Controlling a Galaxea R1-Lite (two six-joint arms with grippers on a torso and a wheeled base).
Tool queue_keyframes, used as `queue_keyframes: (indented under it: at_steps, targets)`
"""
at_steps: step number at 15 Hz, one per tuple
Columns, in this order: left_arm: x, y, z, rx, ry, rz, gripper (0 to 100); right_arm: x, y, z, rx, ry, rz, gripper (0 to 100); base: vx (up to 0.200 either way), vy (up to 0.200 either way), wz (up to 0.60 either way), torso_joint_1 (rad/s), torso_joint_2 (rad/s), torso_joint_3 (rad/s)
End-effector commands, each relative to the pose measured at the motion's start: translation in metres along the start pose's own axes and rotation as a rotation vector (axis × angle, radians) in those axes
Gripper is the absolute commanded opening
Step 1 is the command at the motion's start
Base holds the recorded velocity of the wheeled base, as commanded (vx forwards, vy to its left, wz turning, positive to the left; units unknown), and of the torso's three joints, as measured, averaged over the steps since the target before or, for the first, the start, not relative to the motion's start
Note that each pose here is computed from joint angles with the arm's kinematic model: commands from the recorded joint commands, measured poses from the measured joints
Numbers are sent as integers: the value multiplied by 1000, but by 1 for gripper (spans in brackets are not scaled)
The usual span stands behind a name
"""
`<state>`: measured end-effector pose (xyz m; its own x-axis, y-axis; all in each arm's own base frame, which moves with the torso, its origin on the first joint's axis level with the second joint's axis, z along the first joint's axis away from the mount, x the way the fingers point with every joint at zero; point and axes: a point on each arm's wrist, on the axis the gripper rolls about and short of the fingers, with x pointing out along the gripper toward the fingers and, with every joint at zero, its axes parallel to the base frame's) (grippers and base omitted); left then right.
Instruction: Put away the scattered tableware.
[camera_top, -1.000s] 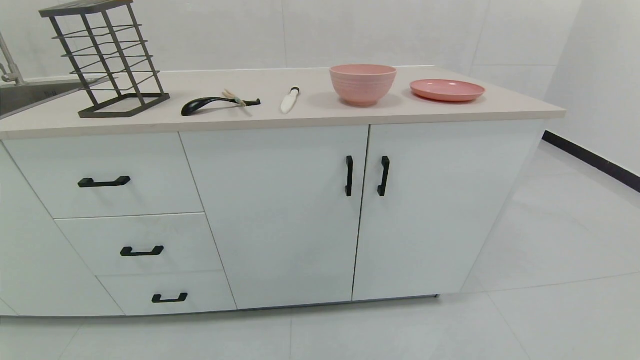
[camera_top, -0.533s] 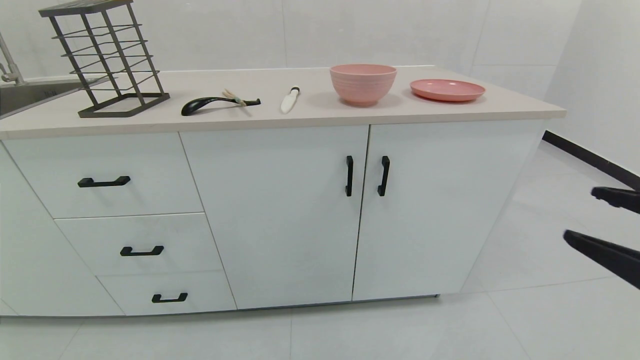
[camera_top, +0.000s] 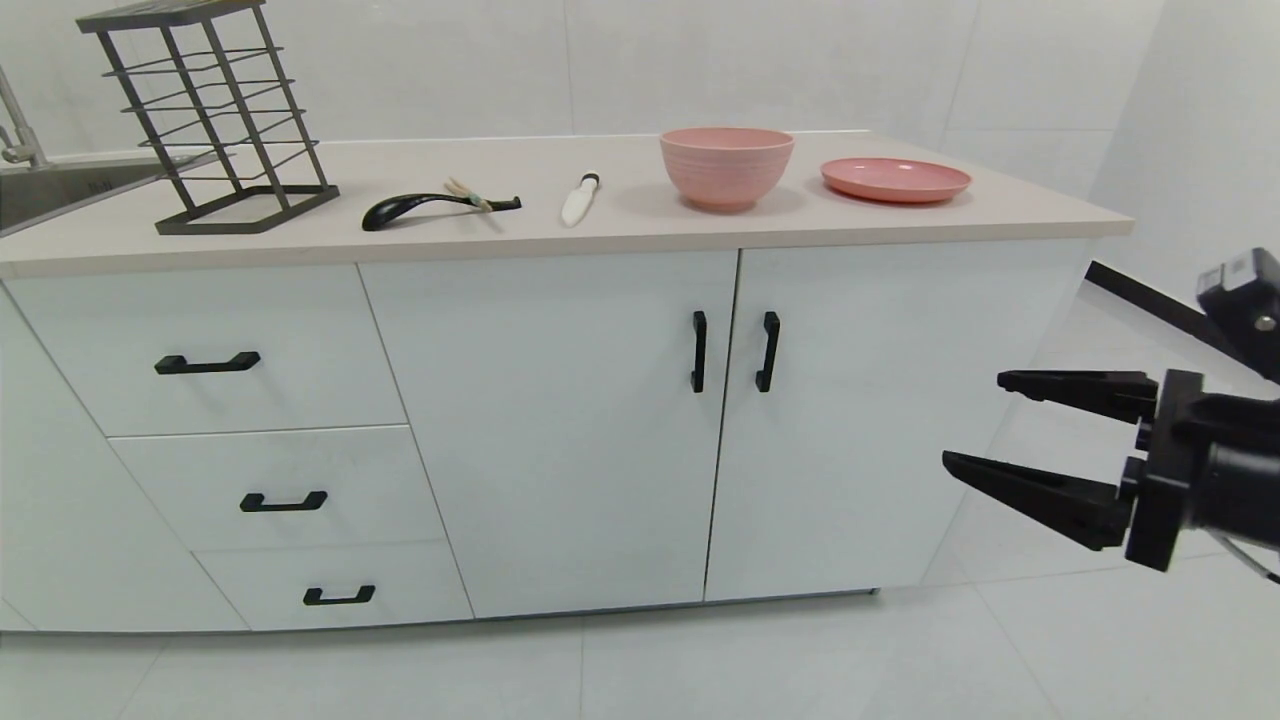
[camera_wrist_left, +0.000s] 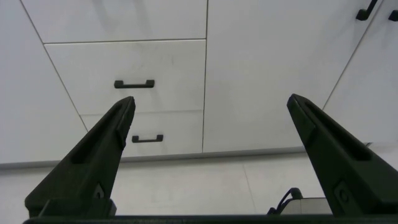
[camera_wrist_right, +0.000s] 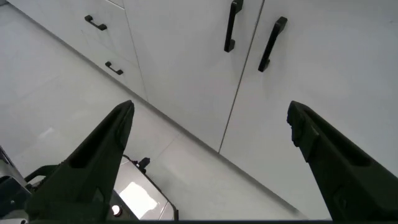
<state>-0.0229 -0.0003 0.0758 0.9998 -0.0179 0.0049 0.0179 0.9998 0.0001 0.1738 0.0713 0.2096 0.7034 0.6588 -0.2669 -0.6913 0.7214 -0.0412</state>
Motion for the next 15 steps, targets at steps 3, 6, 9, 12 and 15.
queue_keyframes:
  at_steps: [3,6,9,12,15]
  targets:
    - [0,0,0,-3,0,1,100,40,-8,-16,-6,14,97,100,0,0,0,0,0,0]
    - [0,0,0,-3,0,-1,100,54,-11,-28,6,36,143,100,0,0,0,0,0,0]
    - [0,0,0,2,0,-1,100,84,-22,-38,-31,-8,145,100,0,0,0,0,0,0]
    - [0,0,0,2,0,-2,100,114,-31,-51,-39,7,170,100,0,0,0,0,0,0]
    - [0,0,0,2,0,-1,100,150,-45,-57,-55,-28,162,100,0,0,0,0,0,0]
